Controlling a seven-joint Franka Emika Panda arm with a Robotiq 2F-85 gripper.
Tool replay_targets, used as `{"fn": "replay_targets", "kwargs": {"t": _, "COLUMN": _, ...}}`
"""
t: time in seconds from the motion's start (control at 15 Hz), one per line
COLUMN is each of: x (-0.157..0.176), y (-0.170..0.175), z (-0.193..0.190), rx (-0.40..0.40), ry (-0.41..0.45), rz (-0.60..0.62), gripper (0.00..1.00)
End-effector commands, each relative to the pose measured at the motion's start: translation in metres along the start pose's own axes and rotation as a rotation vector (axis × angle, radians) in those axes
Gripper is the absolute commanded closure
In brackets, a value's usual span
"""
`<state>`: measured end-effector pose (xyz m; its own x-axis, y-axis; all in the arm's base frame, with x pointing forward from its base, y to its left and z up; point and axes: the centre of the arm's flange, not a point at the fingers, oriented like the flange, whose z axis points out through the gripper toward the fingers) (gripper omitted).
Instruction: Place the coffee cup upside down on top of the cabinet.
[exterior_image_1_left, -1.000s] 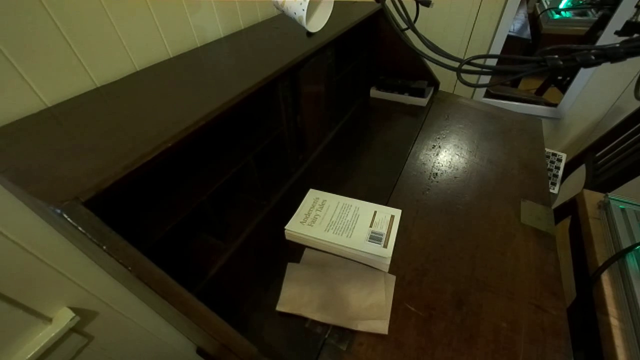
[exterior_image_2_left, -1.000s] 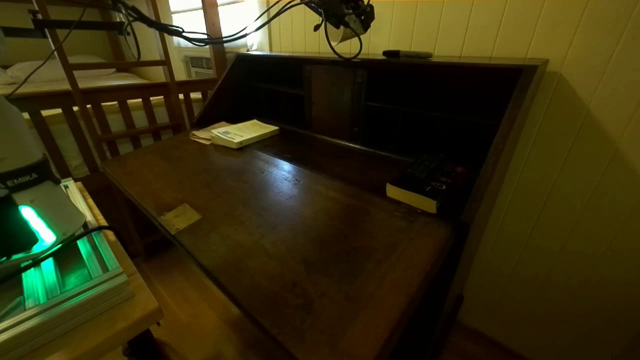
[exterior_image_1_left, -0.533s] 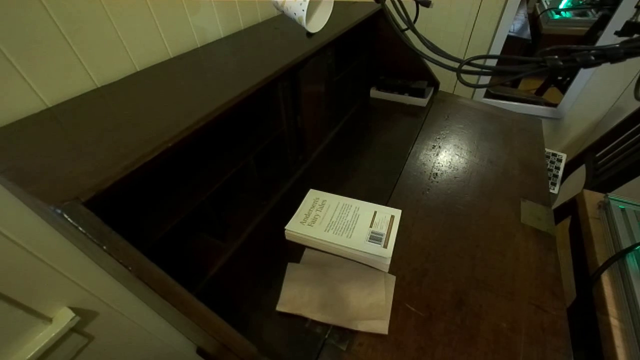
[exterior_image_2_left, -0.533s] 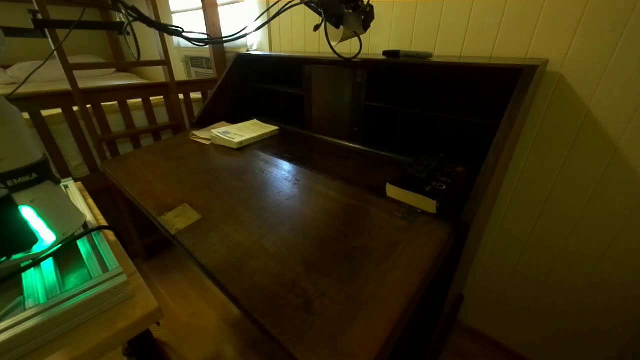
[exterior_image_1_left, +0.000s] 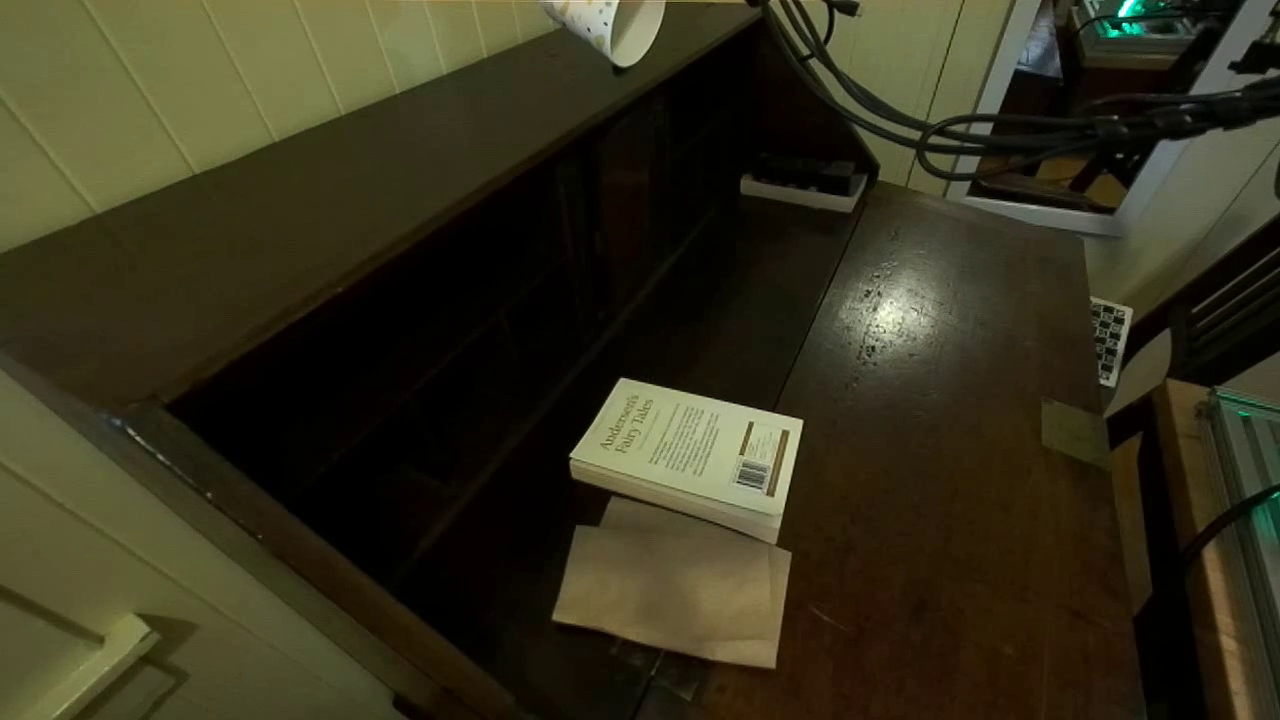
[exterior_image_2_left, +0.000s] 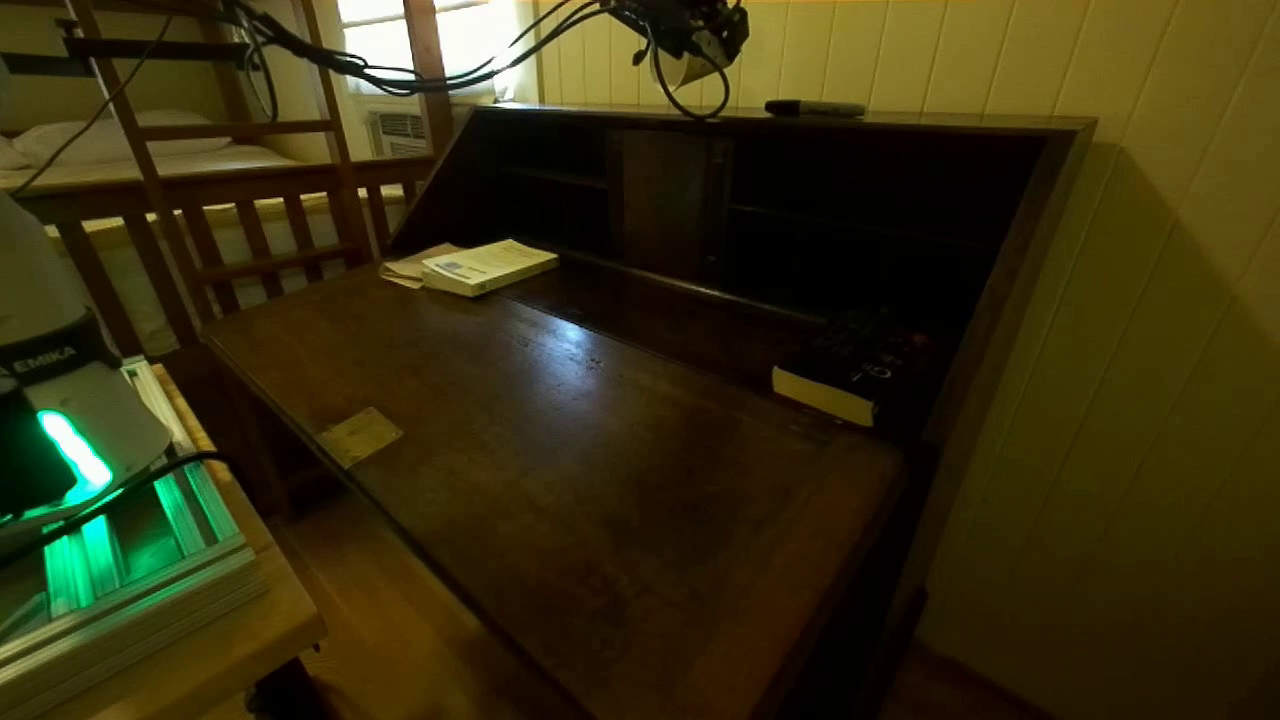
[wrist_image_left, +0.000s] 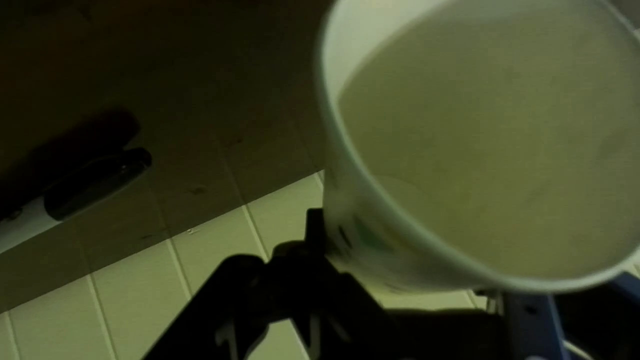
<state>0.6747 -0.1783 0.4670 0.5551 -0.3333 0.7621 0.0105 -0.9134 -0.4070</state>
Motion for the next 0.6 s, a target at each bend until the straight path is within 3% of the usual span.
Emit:
{"fn": "replay_targets", "kwargs": {"t": 0.0, "x": -0.007, "y": -0.004, "z": -0.002, "rx": 0.018, "ry": 0.058, "rz": -0.036, "gripper": 0.62}}
{"fn": "replay_targets", "kwargs": {"t": 0.53, "x": -0.020, "y": -0.015, "z": 0.010, "rx": 0.105, "ry": 0.162, "rz": -0.148, "gripper": 0.62}}
